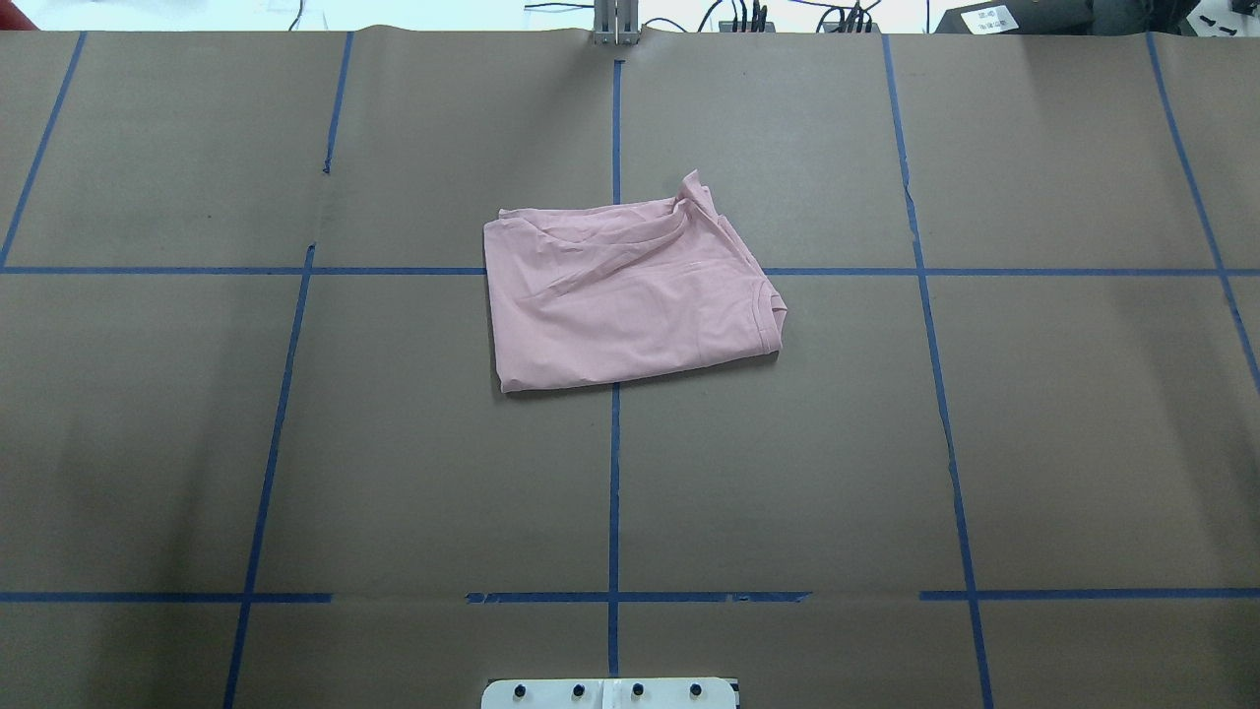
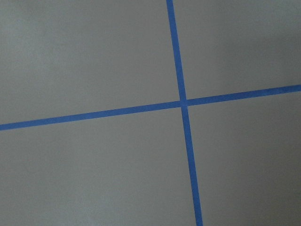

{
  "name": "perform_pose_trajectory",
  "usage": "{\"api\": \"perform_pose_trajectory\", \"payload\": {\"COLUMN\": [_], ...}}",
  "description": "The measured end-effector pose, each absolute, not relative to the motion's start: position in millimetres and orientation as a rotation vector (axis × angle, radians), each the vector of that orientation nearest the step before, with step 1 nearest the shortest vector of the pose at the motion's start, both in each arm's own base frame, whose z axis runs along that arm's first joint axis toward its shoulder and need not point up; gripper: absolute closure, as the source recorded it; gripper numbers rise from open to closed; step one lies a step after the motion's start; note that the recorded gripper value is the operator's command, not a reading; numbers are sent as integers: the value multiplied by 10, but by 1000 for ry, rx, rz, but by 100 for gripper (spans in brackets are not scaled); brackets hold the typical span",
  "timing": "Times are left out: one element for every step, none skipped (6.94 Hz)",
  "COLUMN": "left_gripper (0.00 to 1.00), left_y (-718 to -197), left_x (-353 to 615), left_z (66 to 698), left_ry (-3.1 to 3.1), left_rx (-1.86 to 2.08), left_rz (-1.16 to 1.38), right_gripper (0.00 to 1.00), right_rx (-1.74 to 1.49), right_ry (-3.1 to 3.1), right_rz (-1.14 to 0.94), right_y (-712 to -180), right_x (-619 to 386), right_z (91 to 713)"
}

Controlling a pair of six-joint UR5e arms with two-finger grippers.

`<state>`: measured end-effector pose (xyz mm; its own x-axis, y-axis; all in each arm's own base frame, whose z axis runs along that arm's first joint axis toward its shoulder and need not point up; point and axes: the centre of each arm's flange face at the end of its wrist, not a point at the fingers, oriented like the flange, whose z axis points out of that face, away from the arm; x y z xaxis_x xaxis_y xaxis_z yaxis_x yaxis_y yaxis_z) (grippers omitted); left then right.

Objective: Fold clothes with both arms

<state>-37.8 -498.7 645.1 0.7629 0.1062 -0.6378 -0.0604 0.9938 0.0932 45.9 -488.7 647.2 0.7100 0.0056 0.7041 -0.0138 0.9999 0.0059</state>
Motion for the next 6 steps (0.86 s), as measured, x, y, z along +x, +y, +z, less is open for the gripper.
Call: {"api": "perform_pose_trajectory", "payload": {"left_gripper": [0,0,0,0,0,0], "left_y": [-4981,-4980,-4980,-4981,-4984,-4987], "left_x": [-377,-374,-371,-371,-370,-370], "left_z": [6460,6463,6465,6464,6459,6453], "left_ry": [698,699,700,700,700,700], "left_rx": [63,62,61,61,63,64], "left_rz": [89,89,90,90,90,91], "right_gripper": [0,0,0,0,0,0], "right_rx": [12,15,17,17,15,13], "right_ry": [-783,-783,-784,-784,-784,-783], "right_rz": [12,12,11,11,13,14], "right_y": [-4887,-4890,-4893,-4894,-4893,-4893], "right_x": [464,468,470,471,472,473], "right_z": [6467,6457,6446,6442,6451,6464]}}
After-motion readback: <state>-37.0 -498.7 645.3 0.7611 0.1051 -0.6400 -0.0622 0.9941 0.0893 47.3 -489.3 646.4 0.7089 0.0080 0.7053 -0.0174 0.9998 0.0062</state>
